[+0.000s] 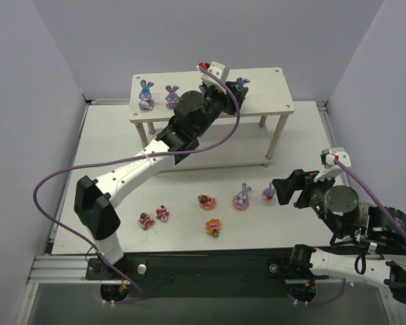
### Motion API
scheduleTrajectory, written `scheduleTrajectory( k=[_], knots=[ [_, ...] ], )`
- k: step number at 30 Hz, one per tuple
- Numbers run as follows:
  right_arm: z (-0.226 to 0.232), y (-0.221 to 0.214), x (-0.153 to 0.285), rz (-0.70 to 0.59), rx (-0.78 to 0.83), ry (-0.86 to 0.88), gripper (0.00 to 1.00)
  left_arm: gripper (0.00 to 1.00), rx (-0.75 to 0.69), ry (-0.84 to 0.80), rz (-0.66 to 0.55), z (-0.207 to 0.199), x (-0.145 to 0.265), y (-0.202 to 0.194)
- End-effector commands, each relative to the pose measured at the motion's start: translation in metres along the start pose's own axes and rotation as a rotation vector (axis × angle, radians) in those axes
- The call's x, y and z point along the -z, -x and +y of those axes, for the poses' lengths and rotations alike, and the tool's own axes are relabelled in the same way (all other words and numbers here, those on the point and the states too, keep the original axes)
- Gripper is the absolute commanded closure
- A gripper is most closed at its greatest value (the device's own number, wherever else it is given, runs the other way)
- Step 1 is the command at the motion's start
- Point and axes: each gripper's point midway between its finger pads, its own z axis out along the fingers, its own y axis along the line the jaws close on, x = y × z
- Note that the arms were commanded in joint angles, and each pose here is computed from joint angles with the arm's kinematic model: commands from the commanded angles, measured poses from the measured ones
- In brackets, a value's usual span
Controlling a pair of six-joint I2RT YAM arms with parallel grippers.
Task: Place and organize the plastic toys onto the shelf
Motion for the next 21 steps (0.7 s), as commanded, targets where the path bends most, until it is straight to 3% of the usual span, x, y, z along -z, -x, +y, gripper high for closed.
scheduleTrajectory(
  k=[1, 21],
  knots=[
    [-0.004, 0.002, -0.006, -0.007, 0.013, -0.059, 0.30, 1.00, 0.030, -0.103, -0.051, -0.015, -0.003, 0.027],
    [-0.007, 0.006, -0.006, -0.014, 0.034, -0.076, 0.30, 1.00, 0.035, -0.081, -0.060, 0.004, -0.018, 0.006]
  ],
)
